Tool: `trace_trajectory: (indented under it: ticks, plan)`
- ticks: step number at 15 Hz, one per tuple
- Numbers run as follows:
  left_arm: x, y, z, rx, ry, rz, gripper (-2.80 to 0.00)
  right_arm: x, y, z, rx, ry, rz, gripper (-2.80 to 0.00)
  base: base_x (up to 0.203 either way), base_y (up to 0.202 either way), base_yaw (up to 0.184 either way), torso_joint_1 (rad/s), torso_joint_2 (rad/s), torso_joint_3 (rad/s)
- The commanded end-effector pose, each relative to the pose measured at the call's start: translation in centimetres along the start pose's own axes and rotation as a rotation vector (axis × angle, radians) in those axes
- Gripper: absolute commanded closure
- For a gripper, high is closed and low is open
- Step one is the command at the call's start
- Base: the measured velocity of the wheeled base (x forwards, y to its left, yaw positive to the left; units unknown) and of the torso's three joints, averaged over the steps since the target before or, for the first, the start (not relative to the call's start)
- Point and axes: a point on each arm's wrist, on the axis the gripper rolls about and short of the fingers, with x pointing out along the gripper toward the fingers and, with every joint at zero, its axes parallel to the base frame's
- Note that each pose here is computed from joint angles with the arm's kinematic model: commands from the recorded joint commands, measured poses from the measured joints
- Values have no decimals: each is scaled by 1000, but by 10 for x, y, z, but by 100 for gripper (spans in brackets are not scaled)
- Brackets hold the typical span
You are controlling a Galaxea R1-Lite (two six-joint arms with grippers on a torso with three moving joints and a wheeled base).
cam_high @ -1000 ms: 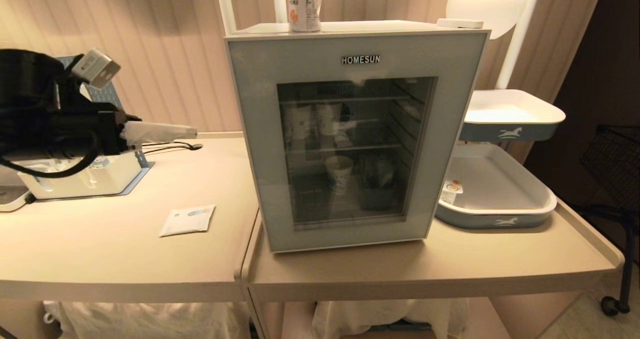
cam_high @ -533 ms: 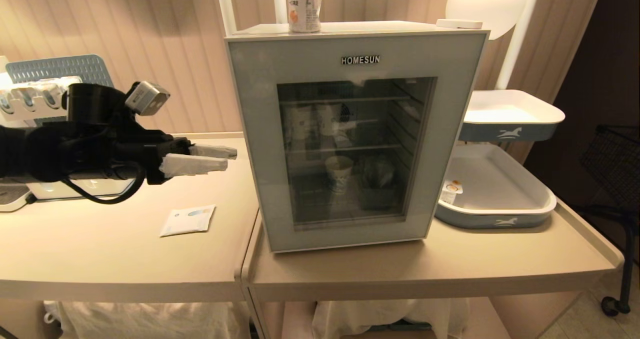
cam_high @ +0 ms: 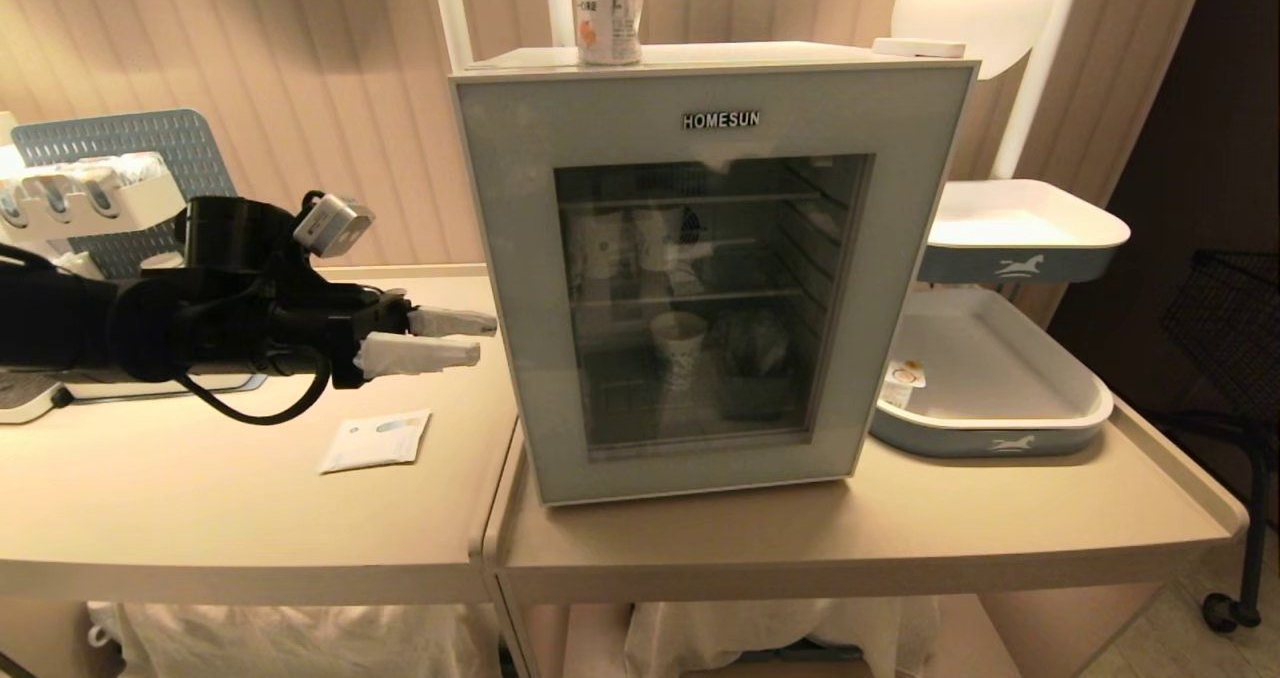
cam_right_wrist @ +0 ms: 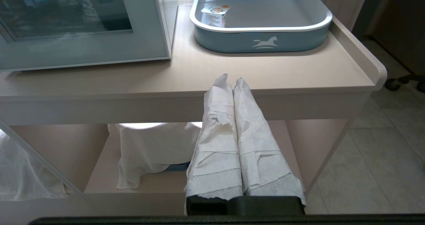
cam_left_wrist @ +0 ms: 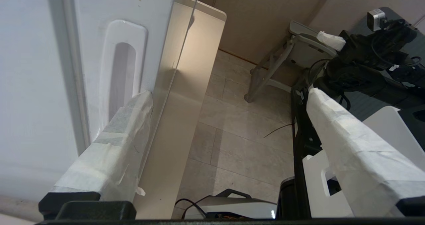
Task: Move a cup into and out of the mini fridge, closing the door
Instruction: Open the freezer door
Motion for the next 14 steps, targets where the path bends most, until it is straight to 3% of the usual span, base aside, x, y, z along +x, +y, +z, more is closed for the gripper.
trace_trajectory:
  ticks: [1, 6, 9, 14]
  plan:
    - [5, 0, -1, -2, 2, -20, -280, 0, 0, 0, -1, 1, 0, 0, 0, 0, 0, 0, 0, 0]
    - [16, 3, -5, 18, 8, -43, -280, 0, 0, 0, -1, 3, 1, 0, 0, 0, 0, 0, 0, 0]
    - [17, 13, -5, 63, 10, 4, -280, 0, 0, 0, -1, 1, 1, 0, 0, 0, 0, 0, 0, 0]
    - [17, 13, -9, 57, 19, 33, -280, 0, 0, 0, -1, 3, 1, 0, 0, 0, 0, 0, 0, 0]
